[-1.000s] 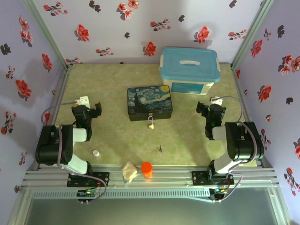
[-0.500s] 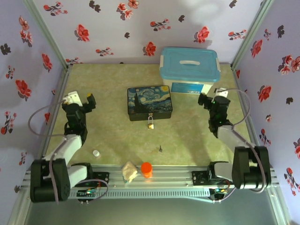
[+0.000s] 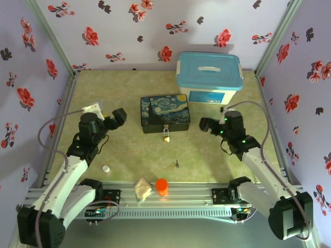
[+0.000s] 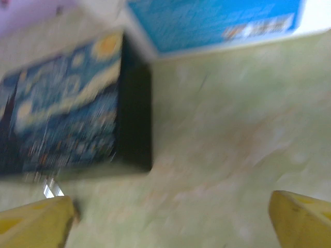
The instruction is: Unlock the padlock with the key
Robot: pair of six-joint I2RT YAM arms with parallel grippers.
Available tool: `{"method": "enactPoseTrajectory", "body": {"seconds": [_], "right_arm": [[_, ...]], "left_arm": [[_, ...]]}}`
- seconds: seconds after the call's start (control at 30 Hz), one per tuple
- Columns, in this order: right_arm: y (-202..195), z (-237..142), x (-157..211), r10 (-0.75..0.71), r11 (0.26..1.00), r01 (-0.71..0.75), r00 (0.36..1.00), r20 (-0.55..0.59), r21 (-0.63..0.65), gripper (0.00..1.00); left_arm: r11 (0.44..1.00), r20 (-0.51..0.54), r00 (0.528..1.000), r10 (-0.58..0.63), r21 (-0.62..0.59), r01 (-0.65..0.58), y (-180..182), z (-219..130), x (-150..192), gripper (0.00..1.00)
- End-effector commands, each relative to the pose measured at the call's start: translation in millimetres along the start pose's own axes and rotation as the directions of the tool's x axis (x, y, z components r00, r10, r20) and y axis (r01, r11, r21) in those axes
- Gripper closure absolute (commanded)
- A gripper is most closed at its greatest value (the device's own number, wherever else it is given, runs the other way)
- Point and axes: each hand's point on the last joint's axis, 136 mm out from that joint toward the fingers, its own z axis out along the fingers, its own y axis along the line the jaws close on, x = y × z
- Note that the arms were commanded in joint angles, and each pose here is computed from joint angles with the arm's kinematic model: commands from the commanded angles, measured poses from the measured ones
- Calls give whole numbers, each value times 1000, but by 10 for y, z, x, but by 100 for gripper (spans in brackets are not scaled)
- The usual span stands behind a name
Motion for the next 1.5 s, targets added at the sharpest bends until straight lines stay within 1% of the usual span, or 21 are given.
{"method": "enactPoseTrajectory", "body": {"seconds": [0.0, 0.13, 0.2, 0.3, 0.37, 0.47, 0.6, 0.73, 0.83, 0.97, 1.03, 1.1, 1.17, 1.27, 1.33, 1.4, 1.47], "right_arm": [[27, -102, 382, -28, 996, 40, 990, -136, 86, 11], [299, -130, 748, -113, 988, 130, 974, -198, 78, 16], [424, -114, 946, -127, 989, 142, 967, -221, 52, 18], [613, -35, 1226, -127, 991, 131, 959, -254, -1, 25], [705, 12, 1387, -129, 991, 130, 952, -278, -14, 29], [882, 70, 1577, -154, 988, 148, 942, -298, -45, 35], [1018, 155, 1830, -174, 985, 164, 921, -347, -59, 47], [1104, 212, 2072, -193, 981, 183, 901, -389, -64, 50], [1072, 249, 2162, -198, 978, 206, 891, -408, -24, 55], [1033, 287, 2233, -220, 968, 251, 878, -425, 19, 58], [1004, 299, 2254, -224, 964, 265, 873, -434, 33, 62], [979, 295, 2270, -219, 964, 263, 872, -438, 42, 64], [971, 290, 2289, -210, 967, 253, 872, -441, 40, 69], [932, 276, 2335, -197, 969, 243, 869, -454, 45, 70], [904, 273, 2364, -190, 970, 237, 868, -460, 47, 75], [890, 267, 2395, -179, 973, 225, 866, -466, 44, 78], [905, 245, 2406, -174, 976, 214, 867, -466, 34, 84]], "left_arm": [[999, -196, 979, 48, 17, -46, -145, -106, 411, 0], [990, -323, 940, 107, 118, -73, -451, -134, 742, 0], [985, -356, 927, 121, 156, -69, -587, -149, 869, 0], [984, -399, 910, 116, 172, -50, -720, -166, 1038, 0], [981, -416, 898, 142, 183, -71, -810, -183, 1158, 0], [972, -434, 877, 208, 192, -136, -915, -178, 1338, 0], [970, -466, 856, 226, 187, -155, -945, -143, 1493, 0], [965, -486, 838, 250, 198, -173, -961, -163, 1587, 0], [968, -485, 841, 242, 186, -171, -929, -154, 1604, 0], [969, -485, 844, 231, 193, -154, -945, -150, 1634, 0], [968, -486, 842, 234, 194, -157, -942, -153, 1640, 0], [968, -486, 842, 233, 194, -156, -938, -161, 1638, 0], [969, -482, 845, 232, 194, -155, -931, -168, 1634, 0], [969, -479, 847, 231, 194, -154, -917, -164, 1645, 0], [970, -482, 846, 228, 192, -152, -911, -156, 1658, 0], [970, -481, 848, 225, 191, -149, -911, -140, 1667, 0], [971, -475, 852, 219, 193, -143, -922, -129, 1663, 0]]}}
